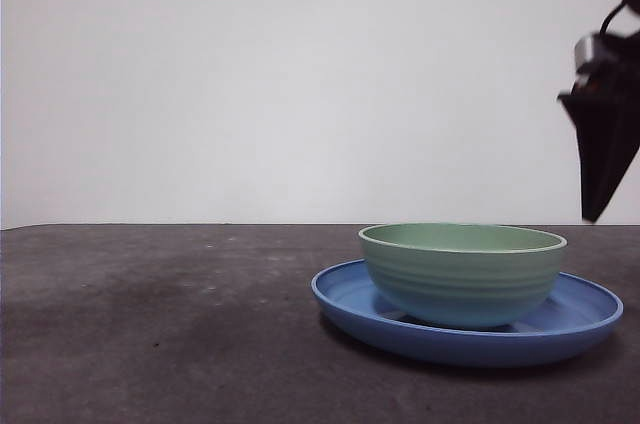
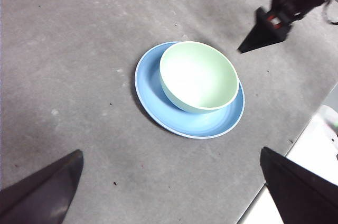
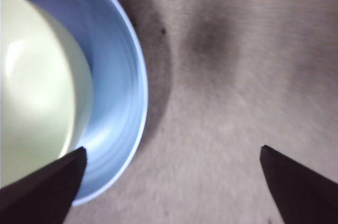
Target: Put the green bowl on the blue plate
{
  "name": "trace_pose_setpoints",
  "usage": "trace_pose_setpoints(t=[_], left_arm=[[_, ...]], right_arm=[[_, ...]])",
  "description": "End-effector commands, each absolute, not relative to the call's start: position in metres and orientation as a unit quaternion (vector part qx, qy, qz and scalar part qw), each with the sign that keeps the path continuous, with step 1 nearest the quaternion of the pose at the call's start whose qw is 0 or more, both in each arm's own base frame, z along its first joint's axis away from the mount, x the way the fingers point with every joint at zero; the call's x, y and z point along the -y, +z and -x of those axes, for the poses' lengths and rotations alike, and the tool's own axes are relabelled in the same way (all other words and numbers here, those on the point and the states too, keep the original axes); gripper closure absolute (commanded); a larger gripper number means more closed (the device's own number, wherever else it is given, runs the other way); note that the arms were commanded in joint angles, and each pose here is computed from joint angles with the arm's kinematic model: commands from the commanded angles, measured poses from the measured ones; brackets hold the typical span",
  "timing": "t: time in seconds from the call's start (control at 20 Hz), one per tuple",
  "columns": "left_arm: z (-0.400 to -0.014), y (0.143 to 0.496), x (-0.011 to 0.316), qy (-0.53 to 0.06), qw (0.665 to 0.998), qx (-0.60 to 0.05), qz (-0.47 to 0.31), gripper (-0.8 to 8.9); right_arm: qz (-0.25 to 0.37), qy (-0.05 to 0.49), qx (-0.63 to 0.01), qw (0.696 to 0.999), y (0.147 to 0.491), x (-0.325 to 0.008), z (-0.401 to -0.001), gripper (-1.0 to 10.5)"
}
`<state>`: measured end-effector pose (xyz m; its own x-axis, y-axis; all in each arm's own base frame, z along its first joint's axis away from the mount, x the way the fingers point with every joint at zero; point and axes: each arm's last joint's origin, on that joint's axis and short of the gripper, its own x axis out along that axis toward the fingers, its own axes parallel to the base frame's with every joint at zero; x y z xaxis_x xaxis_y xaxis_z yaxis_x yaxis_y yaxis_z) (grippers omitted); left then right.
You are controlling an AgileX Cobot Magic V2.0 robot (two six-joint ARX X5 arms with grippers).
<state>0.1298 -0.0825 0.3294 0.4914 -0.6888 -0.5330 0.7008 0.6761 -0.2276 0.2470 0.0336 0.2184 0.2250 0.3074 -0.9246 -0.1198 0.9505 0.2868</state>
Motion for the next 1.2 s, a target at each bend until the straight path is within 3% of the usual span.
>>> trace_pose_setpoints(t=[0.05,0.4,0.85,1.0,1.2], left_arm=[[-0.13,0.333,0.084,-0.408,0.863,-0.298,-0.011,0.99],[-0.13,0.333,0.084,-0.408,0.863,-0.298,-0.011,0.99],[-0.13,0.333,0.084,-0.41,0.863,-0.295,-0.014,0.99],[-0.13,0.333,0.084,-0.409,0.863,-0.294,-0.014,0.99],[-0.13,0.333,0.084,-0.409,0.864,-0.294,-0.014,0.99]], right_arm=[[-0.066,0.146,-0.617,0.77,0.203,-0.034,-0.262,5.2],[-0.099,0.202,-0.624,0.748,0.167,-0.04,-0.285,5.8],[-0.128,0.242,-0.618,0.737,0.159,-0.044,-0.29,7.0],[-0.127,0.243,-0.618,0.737,0.158,-0.044,-0.29,8.4],[-0.129,0.241,-0.624,0.732,0.156,-0.044,-0.29,9.0]])
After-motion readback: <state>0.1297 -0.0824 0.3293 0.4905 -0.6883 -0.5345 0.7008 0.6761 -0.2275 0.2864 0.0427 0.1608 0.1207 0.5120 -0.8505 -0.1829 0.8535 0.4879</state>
